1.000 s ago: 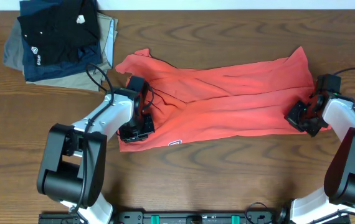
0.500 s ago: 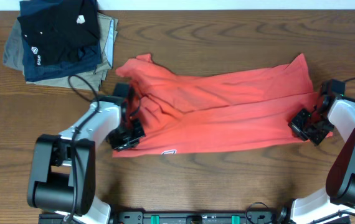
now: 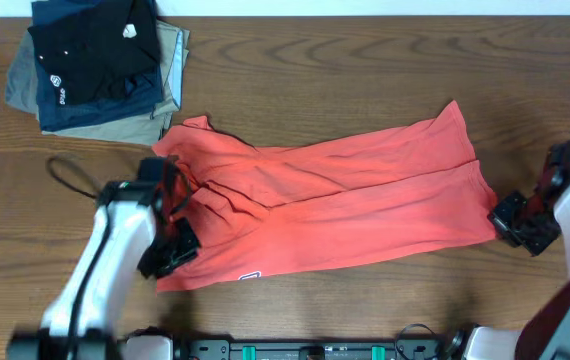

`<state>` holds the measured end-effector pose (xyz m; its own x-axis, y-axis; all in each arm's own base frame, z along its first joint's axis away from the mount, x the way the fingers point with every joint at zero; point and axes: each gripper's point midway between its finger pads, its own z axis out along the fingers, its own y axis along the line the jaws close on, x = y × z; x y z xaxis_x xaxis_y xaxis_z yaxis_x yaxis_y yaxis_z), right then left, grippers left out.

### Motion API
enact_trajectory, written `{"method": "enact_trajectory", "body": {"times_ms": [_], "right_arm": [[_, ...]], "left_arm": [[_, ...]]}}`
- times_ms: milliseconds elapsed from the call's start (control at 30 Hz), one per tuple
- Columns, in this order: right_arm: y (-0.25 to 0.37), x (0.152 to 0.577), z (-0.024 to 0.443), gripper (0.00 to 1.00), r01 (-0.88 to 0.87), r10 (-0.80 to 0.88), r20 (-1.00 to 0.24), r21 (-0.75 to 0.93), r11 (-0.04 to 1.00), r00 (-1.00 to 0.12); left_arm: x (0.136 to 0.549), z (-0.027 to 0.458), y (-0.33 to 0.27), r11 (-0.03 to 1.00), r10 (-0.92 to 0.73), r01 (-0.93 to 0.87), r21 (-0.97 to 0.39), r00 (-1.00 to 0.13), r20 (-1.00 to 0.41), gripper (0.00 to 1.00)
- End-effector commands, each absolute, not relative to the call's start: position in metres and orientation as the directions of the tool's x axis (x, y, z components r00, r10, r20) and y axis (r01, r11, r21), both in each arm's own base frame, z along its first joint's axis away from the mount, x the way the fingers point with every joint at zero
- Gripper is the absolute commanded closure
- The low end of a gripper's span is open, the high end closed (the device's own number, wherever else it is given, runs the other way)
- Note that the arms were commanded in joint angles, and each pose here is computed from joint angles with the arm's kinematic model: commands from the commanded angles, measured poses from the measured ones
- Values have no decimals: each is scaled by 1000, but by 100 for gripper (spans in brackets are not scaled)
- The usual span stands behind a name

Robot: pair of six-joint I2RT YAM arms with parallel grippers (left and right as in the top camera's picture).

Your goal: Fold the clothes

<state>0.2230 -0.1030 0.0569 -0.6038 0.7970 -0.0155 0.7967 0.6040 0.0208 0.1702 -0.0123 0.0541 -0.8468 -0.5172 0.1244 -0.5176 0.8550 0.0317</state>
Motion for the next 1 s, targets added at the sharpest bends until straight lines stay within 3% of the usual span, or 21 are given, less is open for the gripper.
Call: {"method": "enact_trajectory", "body": {"times_ms": [0,133,267,500,800,967], "right_arm": [[-102,231,84,89,769,775,-100,95,632,-624],[-92,245,109,56,708,734,-168,193,679,-658],[-79,253,116,43,642,681,-180,232,731,-710],[-57,258,116,39,569,609,-176,232,789,-773],[-44,261,116,39,526,568,-180,233,818,-803],[-46,261,115,38,520,559,-187,221,825,-808]], "left_arm": [[179,74,-8,869,-494,-494,-8,-869,16,37],[202,96,-9,889,-458,-453,-67,-885,-89,21],[245,123,-10,908,-418,-403,-112,-887,-194,16],[325,139,-12,930,-367,-347,-123,-896,-251,14],[400,95,-7,955,-298,-291,-62,-926,-232,14],[410,77,-2,951,-309,-304,-58,-924,-226,29]]}}
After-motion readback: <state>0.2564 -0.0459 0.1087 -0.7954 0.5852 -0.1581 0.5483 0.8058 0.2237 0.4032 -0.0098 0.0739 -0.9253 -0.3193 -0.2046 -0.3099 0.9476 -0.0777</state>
